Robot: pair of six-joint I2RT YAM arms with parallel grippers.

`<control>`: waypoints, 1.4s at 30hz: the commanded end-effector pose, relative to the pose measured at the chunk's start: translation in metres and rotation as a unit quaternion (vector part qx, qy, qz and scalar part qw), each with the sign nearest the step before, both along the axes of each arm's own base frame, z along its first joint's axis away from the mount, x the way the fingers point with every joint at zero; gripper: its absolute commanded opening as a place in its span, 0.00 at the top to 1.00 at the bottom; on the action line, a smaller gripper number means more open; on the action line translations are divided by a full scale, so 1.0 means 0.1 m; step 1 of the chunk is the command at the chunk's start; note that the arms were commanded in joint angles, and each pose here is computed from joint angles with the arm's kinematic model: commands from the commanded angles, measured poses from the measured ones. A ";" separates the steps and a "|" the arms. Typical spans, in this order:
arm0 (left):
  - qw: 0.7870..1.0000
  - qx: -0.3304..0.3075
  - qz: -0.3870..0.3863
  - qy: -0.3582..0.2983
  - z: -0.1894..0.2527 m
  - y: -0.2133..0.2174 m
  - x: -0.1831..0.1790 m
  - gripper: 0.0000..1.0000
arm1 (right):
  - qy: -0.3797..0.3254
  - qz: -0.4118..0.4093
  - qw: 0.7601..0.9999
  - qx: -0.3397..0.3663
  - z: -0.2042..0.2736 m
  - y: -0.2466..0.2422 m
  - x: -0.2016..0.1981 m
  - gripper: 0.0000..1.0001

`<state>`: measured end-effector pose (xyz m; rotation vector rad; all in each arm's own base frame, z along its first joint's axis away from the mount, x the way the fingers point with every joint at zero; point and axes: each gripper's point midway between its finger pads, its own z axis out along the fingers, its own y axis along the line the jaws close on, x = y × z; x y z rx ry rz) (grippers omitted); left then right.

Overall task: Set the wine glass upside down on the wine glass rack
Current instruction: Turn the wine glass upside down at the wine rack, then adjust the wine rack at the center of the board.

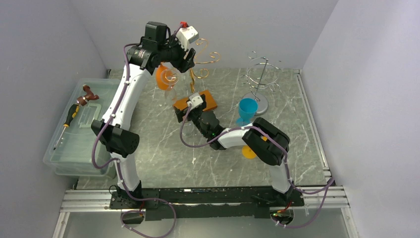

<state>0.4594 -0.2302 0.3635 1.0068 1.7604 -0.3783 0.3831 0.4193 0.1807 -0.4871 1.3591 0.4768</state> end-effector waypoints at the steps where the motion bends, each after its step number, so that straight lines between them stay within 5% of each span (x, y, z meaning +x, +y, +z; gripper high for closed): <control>1: 0.999 -0.016 -0.005 -0.035 0.32 -0.01 -0.11 0.32 | -0.030 -0.010 0.999 0.027 0.49 -0.12 -0.07 0.00; 14: 0.997 -0.046 0.008 -0.056 0.63 0.04 -0.23 0.21 | 0.040 0.036 0.998 0.010 1.24 -0.66 -0.57 0.03; 22: 0.994 -0.064 0.037 -0.080 0.80 0.15 -0.32 0.10 | 0.127 -0.010 0.988 0.083 1.96 -1.36 -0.25 0.14; 33: 0.999 -0.031 0.008 -0.035 0.44 0.10 -0.43 0.34 | 0.190 -0.060 0.977 0.080 2.39 -1.59 0.53 0.10; 42: 0.998 0.005 -0.029 -0.063 0.38 -0.07 -0.48 0.39 | 0.212 -0.044 0.970 0.108 2.34 -1.61 0.95 0.31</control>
